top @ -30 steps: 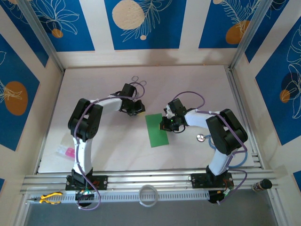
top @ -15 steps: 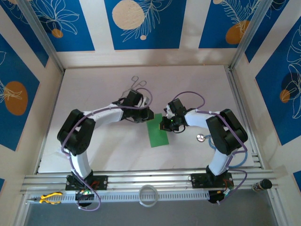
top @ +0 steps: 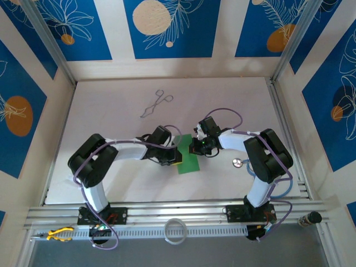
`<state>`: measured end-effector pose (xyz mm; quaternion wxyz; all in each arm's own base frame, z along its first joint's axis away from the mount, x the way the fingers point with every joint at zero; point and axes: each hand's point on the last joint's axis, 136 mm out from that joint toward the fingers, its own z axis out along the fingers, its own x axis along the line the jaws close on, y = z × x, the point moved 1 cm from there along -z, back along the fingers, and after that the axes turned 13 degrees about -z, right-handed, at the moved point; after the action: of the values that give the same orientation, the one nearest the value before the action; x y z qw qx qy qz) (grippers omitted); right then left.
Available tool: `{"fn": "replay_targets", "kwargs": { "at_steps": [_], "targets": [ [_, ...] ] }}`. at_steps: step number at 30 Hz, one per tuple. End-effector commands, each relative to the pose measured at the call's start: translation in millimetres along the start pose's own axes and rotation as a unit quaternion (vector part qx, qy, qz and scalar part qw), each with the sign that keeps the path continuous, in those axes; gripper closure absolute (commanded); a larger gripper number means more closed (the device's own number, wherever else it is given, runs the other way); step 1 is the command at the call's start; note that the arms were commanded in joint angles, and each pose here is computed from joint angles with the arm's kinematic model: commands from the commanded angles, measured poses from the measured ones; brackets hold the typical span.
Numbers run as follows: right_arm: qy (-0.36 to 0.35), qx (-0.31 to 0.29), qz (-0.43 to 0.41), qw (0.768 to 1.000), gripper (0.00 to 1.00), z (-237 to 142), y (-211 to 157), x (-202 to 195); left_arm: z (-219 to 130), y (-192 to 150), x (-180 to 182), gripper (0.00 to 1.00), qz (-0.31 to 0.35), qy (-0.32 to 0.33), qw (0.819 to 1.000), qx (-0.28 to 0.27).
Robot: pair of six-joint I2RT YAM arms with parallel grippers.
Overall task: Fold a paper plane with a square sheet of paper (pick it up from the middle)
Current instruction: First fold the square sheet of paper in half at the center of the table.
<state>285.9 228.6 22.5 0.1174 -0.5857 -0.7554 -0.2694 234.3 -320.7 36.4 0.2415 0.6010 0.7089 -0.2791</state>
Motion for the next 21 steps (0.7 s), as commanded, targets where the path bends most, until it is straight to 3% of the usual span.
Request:
{"fn": "replay_targets", "kwargs": {
  "at_steps": [1,8,16,21],
  "targets": [
    [-0.057,0.062,0.04,0.996,1.0,5.3,-41.0,-30.2,-5.2,-14.0,2.0,0.83,0.023,-0.001,1.0,0.014],
    [-0.059,0.064,0.039,0.995,1.0,5.1,-41.8,-30.7,-11.2,-22.1,7.6,0.83,0.032,0.012,0.999,0.014],
    [-0.061,0.065,0.042,0.995,1.0,5.1,-43.0,-31.7,-20.4,-21.6,-30.8,0.83,0.064,-0.03,0.997,0.0],
    [-0.062,0.066,0.043,0.995,1.0,5.6,-43.6,-32.3,-5.4,-28.9,-39.8,0.82,0.059,-0.061,0.996,0.028]
  ]
}}
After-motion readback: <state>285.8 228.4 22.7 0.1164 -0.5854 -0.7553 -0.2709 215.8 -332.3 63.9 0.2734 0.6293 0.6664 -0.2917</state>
